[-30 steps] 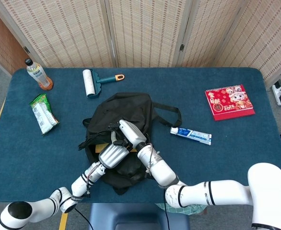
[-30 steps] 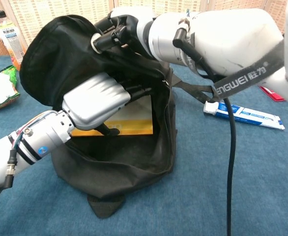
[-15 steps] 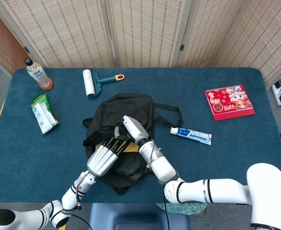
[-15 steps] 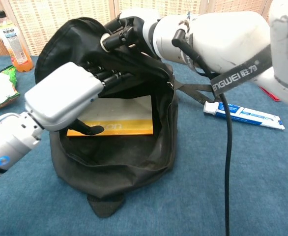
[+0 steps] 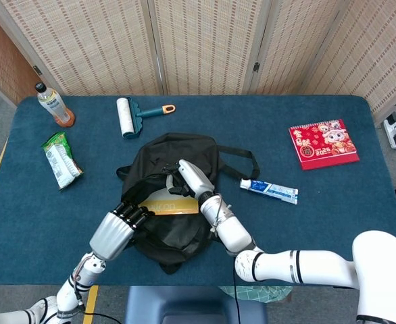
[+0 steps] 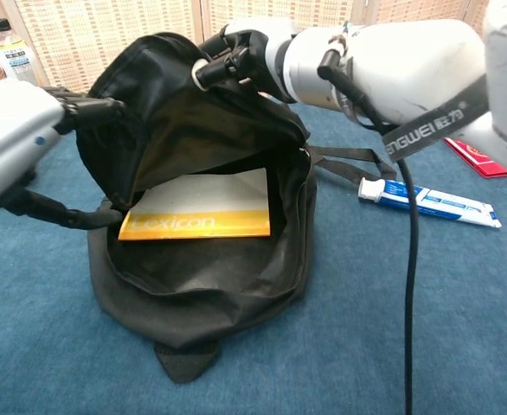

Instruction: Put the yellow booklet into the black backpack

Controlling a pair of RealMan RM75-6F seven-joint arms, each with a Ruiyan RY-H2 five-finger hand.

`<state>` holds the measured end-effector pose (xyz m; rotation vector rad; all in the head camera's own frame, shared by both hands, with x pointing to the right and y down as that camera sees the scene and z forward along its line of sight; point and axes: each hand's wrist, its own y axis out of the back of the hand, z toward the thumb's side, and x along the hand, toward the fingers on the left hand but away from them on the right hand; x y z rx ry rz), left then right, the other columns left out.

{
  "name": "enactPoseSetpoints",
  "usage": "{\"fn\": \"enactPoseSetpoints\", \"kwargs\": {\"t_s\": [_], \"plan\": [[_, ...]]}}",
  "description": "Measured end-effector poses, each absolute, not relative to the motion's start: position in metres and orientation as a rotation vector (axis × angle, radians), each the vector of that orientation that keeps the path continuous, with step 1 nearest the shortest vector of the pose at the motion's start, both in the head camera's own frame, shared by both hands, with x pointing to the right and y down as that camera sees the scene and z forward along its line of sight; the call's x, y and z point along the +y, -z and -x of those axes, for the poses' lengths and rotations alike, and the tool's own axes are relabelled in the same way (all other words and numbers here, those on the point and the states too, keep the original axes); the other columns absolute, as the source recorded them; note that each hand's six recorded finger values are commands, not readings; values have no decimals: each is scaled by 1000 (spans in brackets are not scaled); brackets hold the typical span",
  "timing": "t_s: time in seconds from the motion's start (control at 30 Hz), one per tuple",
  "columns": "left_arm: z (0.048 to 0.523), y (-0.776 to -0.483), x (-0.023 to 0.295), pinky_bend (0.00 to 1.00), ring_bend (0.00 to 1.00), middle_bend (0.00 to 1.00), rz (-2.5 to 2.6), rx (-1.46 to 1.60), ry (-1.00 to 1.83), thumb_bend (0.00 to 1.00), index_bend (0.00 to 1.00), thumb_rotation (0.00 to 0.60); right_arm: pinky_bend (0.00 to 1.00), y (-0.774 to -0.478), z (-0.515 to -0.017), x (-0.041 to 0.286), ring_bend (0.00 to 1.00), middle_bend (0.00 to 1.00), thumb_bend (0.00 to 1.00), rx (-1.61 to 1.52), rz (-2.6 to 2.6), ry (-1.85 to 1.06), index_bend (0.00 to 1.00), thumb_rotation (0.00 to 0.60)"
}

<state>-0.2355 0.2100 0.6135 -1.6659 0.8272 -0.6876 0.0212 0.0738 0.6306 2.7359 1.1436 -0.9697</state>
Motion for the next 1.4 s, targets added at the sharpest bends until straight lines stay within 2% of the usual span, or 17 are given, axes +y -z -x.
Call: {"fn": "enactPoseSetpoints", "kwargs": {"t_s": [0.07,0.17,0.27,0.37,0.43,0.5,0.6,0.67,0.73,0.8,0.87,0.97,1.0,1.13,1.27,1.4], "plan": [[246,-609,210,526,506,529,1698,858,705,0,468,600,358,-630,-25,74,319,406,815,1137,-2741,969,643,600],[263,-605,208,536,513,540,1725,900,759,0,479,600,351,-629,-32,76,294,372,784,1118,-2757,966,560,600],[280,-603,204,539,513,541,1728,924,835,0,476,600,299,-627,-38,83,245,312,681,1070,-2788,961,383,600],[297,-604,201,540,514,540,1726,921,920,0,474,600,242,-624,-47,92,173,230,518,998,-2853,987,125,595],[309,-604,200,541,514,538,1726,920,989,0,474,600,208,-621,-56,99,127,171,363,944,-2907,1015,12,534],[320,-604,199,541,514,535,1721,919,1045,0,472,600,176,-618,-66,105,89,122,195,901,-2959,1044,0,440],[336,-602,198,540,513,532,1703,933,1117,0,470,600,159,-608,-84,114,63,92,124,859,-3014,1073,0,397],[345,-601,197,535,513,524,1689,938,1152,0,465,600,158,-603,-96,116,58,87,117,853,-3040,1091,0,396],[352,-600,194,521,511,518,1674,945,1182,0,458,600,164,-597,-112,119,65,92,123,865,-3060,1115,0,489],[359,-599,192,496,502,512,1659,958,1210,0,450,600,207,-592,-131,120,93,118,185,907,-3070,1156,23,593],[368,-598,189,480,491,504,1637,974,1244,0,442,600,249,-589,-148,121,121,149,262,956,-3076,1203,90,600],[381,-597,185,433,471,489,1604,997,1295,0,430,600,291,-585,-174,122,161,203,390,1048,-3089,1292,288,600],[386,-597,184,410,462,482,1594,1006,1312,0,426,600,293,-584,-187,122,162,208,399,1095,-3088,1348,315,600],[415,-595,180,363,418,452,1529,1065,1412,0,405,600,234,-580,-240,128,137,198,388,1266,-3052,1575,255,600],[440,-590,184,308,389,431,1477,1083,1485,0,394,600,186,-574,-294,141,90,169,372,1407,-3013,1798,117,600],[450,-584,194,271,381,427,1453,1094,1504,0,389,600,181,-567,-344,160,81,164,372,1527,-2943,1968,87,600]]}}
